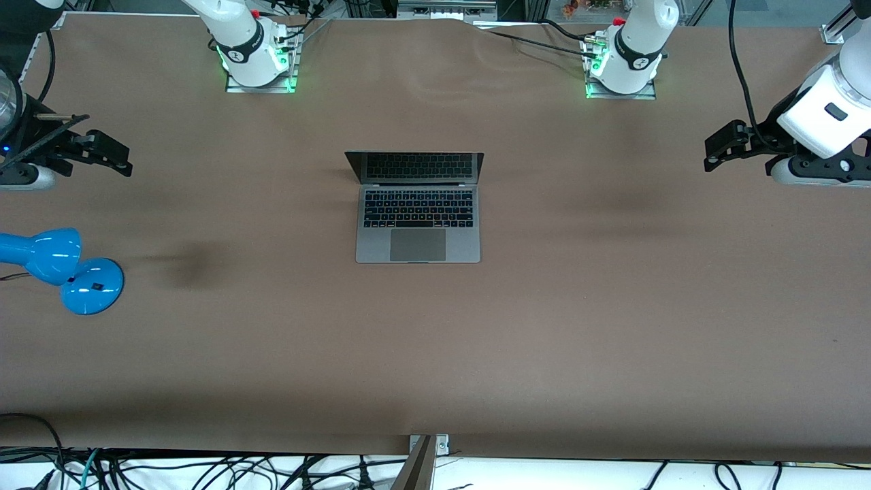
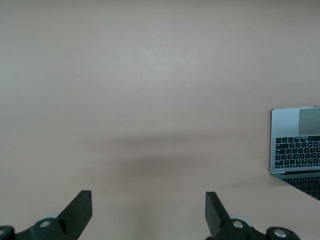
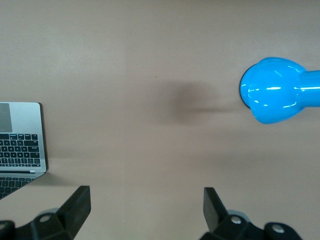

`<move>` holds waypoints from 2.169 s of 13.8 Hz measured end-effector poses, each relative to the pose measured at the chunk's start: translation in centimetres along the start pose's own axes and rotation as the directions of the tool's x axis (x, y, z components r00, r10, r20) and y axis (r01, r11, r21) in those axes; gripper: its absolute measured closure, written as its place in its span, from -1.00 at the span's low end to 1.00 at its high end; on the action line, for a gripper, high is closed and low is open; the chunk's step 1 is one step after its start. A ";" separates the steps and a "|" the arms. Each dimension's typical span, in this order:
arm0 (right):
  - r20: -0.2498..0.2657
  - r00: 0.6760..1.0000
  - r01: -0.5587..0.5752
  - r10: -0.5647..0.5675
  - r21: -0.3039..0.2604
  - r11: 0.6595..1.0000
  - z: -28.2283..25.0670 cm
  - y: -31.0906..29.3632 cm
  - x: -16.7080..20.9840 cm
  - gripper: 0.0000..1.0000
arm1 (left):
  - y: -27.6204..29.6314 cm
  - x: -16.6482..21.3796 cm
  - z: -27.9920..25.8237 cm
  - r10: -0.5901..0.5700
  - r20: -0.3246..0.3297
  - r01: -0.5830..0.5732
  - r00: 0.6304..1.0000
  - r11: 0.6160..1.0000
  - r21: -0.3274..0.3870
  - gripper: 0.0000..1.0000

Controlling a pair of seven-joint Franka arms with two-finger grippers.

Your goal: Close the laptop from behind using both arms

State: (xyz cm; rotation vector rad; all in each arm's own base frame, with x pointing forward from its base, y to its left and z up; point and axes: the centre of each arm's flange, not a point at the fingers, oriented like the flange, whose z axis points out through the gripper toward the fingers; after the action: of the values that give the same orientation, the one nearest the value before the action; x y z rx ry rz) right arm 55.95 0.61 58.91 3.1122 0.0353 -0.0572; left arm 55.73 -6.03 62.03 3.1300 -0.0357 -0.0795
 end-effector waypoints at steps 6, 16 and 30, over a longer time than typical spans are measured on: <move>0.000 1.000 -0.001 0.001 0.000 1.000 0.0 0.0 0.0 -1.00 | 0.2 0.1 0.4 -0.007 0.008 0.007 1.000 1.000 0.000 -1.00; 0.000 1.000 -0.002 0.002 0.000 1.000 0.0 0.0 0.0 -1.00 | 6.5 -0.8 3.3 0.009 0.068 -0.010 0.998 1.000 0.014 -1.00; 0.000 1.000 -0.003 0.003 0.000 1.000 0.0 0.1 0.0 -1.00 | 29.5 -10.4 8.5 -0.014 0.066 0.014 0.998 1.000 -0.002 -1.00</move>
State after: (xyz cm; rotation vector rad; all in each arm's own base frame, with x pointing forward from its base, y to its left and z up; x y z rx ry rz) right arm 55.94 0.54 58.90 3.1124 0.0314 -0.0579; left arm 44.28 -35.39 54.34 3.1241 -0.0138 -0.1832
